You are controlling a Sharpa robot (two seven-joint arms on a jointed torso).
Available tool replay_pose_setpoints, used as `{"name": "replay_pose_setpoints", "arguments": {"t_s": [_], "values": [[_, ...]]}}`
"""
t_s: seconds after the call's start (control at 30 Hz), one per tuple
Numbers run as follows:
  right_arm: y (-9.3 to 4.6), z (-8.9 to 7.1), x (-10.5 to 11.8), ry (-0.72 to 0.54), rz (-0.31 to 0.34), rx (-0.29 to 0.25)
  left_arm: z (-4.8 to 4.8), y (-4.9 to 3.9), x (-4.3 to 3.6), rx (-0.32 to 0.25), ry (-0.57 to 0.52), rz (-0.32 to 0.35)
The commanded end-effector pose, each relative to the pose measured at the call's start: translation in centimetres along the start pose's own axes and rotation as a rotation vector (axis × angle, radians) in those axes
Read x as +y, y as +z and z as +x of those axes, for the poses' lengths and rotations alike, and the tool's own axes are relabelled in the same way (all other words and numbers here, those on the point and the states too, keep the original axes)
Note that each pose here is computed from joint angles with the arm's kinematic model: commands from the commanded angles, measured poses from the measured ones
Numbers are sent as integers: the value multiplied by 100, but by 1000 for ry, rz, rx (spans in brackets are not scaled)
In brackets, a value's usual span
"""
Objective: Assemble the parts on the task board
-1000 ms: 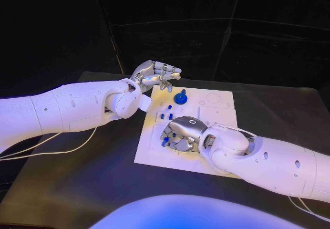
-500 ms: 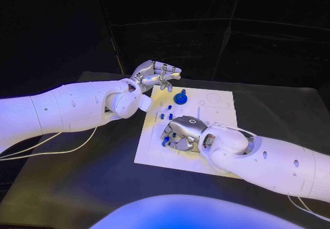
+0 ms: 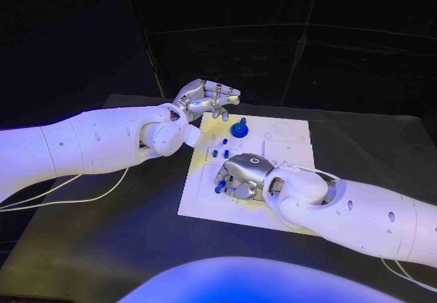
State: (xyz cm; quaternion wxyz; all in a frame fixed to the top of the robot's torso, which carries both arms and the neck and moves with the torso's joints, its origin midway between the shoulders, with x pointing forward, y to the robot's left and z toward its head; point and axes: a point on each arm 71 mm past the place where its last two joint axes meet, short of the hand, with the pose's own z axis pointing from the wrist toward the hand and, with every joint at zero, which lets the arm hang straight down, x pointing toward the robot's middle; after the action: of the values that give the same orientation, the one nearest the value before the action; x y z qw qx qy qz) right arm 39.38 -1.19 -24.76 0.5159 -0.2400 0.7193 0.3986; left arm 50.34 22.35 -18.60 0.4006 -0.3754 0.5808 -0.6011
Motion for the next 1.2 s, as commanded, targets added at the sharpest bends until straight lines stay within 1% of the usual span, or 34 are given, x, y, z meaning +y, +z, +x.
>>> {"name": "replay_pose_setpoints", "arguments": {"t_s": [0.03, 0.4, 0.7, 1.2], "values": [[2, 5, 10, -20, -1, 14, 11, 7, -14, 8, -7, 6], [-1, 11, 16, -23, -2, 22, 11, 9, -12, 8, -7, 5], [27, 27, 38, -23, -12, 41, 16, 13, -11, 10, -7, 5], [26, -3, 73, -3, -35, 0, 13, 10, -10, 10, -7, 3]]}}
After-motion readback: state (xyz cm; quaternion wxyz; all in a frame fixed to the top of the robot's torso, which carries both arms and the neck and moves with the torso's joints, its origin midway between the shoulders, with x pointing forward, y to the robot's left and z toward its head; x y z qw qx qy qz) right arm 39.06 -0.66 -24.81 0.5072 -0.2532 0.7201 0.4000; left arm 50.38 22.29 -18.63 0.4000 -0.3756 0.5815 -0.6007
